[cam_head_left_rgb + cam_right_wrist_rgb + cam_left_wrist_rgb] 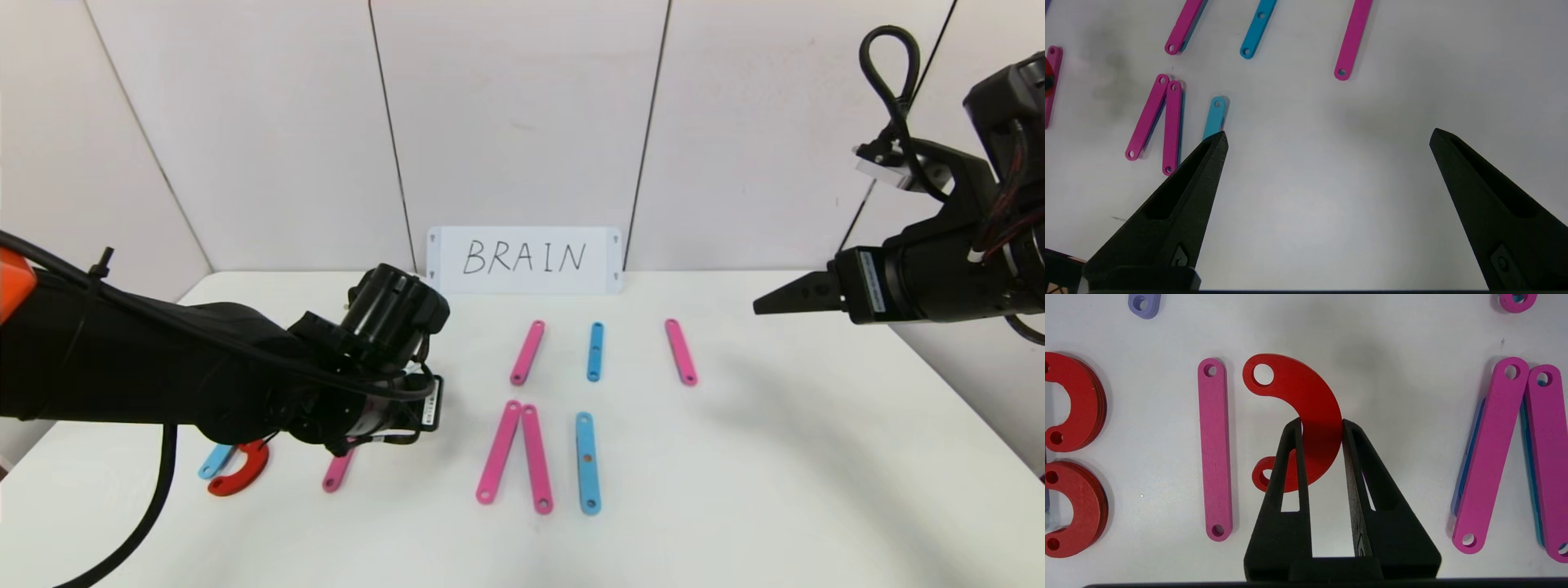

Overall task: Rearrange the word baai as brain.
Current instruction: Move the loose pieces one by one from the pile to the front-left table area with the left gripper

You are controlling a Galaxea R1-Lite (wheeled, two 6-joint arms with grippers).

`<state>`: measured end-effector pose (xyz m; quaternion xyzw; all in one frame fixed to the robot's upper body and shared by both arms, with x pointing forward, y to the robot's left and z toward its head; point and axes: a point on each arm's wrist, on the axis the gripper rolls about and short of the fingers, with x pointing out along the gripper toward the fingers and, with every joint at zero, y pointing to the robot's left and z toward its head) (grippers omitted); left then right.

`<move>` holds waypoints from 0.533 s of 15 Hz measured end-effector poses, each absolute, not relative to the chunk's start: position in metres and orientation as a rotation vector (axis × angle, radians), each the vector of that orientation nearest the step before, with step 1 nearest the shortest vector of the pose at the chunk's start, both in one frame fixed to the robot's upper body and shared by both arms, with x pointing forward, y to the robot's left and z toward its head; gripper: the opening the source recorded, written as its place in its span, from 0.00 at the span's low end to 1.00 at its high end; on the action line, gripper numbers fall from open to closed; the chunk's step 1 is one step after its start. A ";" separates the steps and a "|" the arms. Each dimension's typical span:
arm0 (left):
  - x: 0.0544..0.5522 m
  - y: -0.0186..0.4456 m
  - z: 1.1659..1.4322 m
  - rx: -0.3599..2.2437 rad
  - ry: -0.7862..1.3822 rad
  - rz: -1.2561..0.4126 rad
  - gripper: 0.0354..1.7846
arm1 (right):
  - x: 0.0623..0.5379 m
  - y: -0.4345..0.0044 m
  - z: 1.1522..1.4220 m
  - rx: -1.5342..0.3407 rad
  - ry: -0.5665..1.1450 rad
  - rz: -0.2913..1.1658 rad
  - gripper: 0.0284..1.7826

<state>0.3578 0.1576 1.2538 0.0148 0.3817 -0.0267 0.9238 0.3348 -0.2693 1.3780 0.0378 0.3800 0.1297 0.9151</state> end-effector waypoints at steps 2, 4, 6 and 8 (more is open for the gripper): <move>0.358 0.158 1.253 0.031 0.786 -0.053 0.15 | 0.335 -0.269 1.378 0.078 0.783 0.269 0.97; 0.360 0.157 1.250 0.030 0.789 -0.051 0.15 | 0.335 -0.269 1.378 0.078 0.782 0.269 0.97; 0.362 0.156 1.245 0.033 0.800 -0.044 0.15 | 0.334 -0.269 1.378 0.078 0.782 0.269 0.97; 0.364 0.156 1.240 0.040 0.808 -0.031 0.15 | 0.334 -0.269 1.379 0.078 0.780 0.269 0.97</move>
